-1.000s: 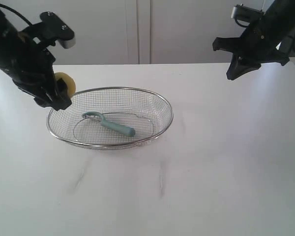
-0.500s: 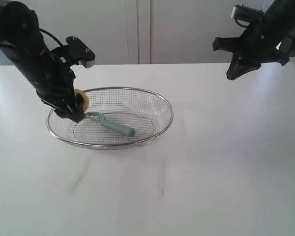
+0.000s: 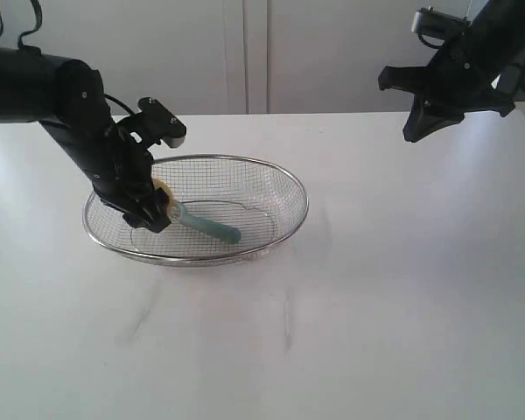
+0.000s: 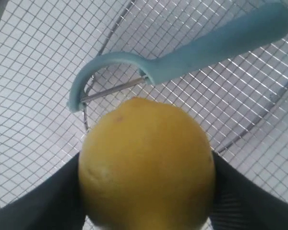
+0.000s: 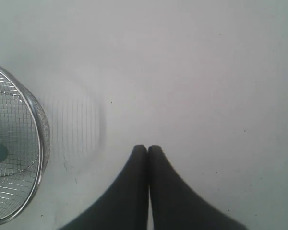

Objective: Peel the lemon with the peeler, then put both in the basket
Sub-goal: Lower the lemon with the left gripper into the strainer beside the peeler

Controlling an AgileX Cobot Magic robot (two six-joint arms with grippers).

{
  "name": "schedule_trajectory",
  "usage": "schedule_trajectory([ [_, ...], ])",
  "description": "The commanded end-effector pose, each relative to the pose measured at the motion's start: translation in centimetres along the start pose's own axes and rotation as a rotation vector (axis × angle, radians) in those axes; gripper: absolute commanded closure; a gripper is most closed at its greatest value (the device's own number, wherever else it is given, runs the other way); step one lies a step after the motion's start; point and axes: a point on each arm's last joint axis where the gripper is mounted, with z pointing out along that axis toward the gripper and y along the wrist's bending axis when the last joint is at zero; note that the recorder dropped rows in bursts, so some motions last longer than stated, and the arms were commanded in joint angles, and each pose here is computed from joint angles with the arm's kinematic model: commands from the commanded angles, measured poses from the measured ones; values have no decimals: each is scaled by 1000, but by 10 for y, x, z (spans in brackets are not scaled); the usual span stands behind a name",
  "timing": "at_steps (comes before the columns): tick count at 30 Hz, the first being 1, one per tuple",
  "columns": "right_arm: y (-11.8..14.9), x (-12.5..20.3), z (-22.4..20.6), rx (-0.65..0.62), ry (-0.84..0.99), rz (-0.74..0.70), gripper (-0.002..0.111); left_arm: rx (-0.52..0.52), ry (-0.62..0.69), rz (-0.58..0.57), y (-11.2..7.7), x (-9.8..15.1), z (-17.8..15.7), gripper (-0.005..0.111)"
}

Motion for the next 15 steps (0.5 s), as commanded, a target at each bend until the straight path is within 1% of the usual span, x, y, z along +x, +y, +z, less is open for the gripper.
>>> schedule_trajectory([
  [1, 0, -2, -7, 1, -22, 1, 108, -2, -20, -21, 0, -3, 10, 107],
  [6, 0, -2, -7, 1, -22, 1, 108, 3, -39, -40, -1, -5, 18, 107],
  [15, 0, -2, -7, 1, -22, 1, 108, 14, -25, -48, -2, -3, 31, 107],
])
